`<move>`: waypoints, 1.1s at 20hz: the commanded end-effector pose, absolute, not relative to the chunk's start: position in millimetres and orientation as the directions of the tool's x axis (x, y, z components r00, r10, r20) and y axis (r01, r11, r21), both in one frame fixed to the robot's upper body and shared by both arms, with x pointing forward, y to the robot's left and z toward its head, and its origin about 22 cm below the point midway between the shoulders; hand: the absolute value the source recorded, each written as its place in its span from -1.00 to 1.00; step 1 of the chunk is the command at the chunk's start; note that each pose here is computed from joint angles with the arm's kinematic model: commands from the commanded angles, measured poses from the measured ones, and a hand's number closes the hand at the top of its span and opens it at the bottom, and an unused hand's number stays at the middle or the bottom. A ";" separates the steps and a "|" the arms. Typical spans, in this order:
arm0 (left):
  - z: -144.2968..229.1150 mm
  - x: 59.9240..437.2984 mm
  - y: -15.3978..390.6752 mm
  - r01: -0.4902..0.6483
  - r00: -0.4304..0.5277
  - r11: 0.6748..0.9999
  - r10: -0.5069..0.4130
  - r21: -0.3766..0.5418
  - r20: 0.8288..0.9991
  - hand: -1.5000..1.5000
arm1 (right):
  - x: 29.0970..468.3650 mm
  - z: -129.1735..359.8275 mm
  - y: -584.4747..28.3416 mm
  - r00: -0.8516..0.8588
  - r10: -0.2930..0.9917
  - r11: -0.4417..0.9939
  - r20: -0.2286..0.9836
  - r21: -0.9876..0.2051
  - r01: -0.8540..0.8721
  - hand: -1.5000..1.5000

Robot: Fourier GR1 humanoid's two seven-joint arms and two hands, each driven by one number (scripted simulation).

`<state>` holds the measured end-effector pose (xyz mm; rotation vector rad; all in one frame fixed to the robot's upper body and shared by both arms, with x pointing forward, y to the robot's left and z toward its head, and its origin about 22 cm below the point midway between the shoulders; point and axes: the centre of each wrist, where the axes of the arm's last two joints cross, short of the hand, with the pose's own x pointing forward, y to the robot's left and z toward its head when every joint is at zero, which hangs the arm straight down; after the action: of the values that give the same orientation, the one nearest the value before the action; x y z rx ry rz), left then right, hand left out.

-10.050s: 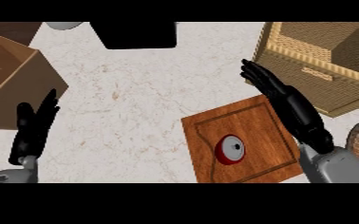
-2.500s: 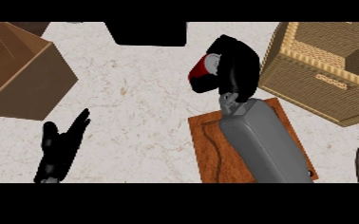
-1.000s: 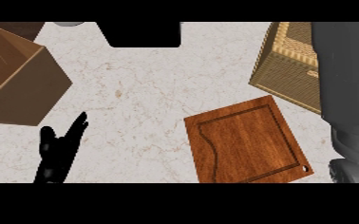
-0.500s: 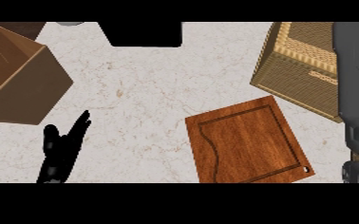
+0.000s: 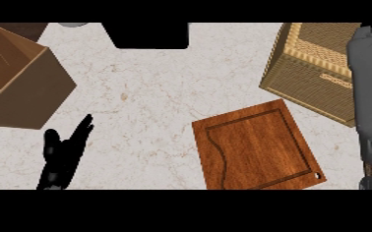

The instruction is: Pick the can from the cutting board and place it in the basket

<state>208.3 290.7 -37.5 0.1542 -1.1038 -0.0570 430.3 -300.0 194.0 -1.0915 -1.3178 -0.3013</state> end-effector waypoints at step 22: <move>-45.5 212.0 309.6 -0.055 0.537 0.989 -0.087 0.137 0.839 0.00 | 372.9 200.5 -391.1 0.365 0.400 0.306 0.840 -0.498 0.811 -1.00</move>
<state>204.4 296.2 -34.0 0.1604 -1.0731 -0.0388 386.9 -373.6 189.6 -1.3225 -1.2152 -0.2836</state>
